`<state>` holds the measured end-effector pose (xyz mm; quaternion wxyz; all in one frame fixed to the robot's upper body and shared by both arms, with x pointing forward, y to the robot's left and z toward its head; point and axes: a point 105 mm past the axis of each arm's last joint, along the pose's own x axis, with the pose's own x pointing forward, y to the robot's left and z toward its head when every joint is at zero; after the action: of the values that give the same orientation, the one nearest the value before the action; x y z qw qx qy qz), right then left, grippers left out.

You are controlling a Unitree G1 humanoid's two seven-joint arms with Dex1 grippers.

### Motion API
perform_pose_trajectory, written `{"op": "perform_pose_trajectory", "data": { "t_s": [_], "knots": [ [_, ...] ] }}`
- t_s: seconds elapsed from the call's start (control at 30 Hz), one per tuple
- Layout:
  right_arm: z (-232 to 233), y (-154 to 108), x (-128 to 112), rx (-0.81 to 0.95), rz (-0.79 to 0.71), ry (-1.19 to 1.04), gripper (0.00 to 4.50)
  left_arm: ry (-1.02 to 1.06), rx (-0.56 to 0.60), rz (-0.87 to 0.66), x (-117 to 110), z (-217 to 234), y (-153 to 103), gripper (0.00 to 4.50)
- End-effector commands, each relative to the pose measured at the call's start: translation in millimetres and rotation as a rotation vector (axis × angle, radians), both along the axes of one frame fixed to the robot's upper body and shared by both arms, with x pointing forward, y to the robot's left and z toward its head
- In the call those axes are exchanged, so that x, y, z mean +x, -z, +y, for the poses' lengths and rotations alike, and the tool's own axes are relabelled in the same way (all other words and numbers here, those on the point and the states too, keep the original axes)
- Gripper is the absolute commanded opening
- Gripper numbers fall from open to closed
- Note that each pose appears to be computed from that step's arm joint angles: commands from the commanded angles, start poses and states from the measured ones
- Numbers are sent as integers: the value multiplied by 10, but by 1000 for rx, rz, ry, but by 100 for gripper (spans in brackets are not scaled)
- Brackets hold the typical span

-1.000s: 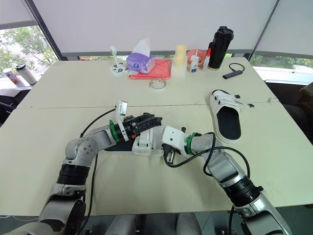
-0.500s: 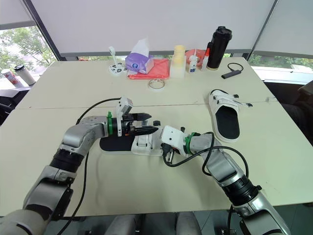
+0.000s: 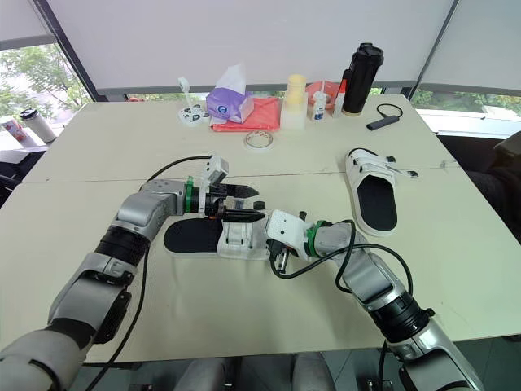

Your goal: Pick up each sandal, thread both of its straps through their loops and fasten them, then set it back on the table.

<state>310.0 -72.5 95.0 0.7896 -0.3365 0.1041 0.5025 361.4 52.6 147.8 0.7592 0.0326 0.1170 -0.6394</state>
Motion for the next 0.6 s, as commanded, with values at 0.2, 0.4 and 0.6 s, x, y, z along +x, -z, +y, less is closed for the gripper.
{"op": "perform_pose_trajectory", "data": {
  "t_s": [0.2, 0.4, 0.6],
  "knots": [
    [-106, 237, -34, -63, 70, 33, 0, 54, 8, -30, -28, -117, -97, 445],
    [-115, 237, -33, -63, 70, 36, 0, 43, 23, -10, -23, -110, -56, 196],
    [-109, 236, -30, -62, 70, 36, 0, 37, 23, -8, -19, -103, -59, 8]
  ]
}}
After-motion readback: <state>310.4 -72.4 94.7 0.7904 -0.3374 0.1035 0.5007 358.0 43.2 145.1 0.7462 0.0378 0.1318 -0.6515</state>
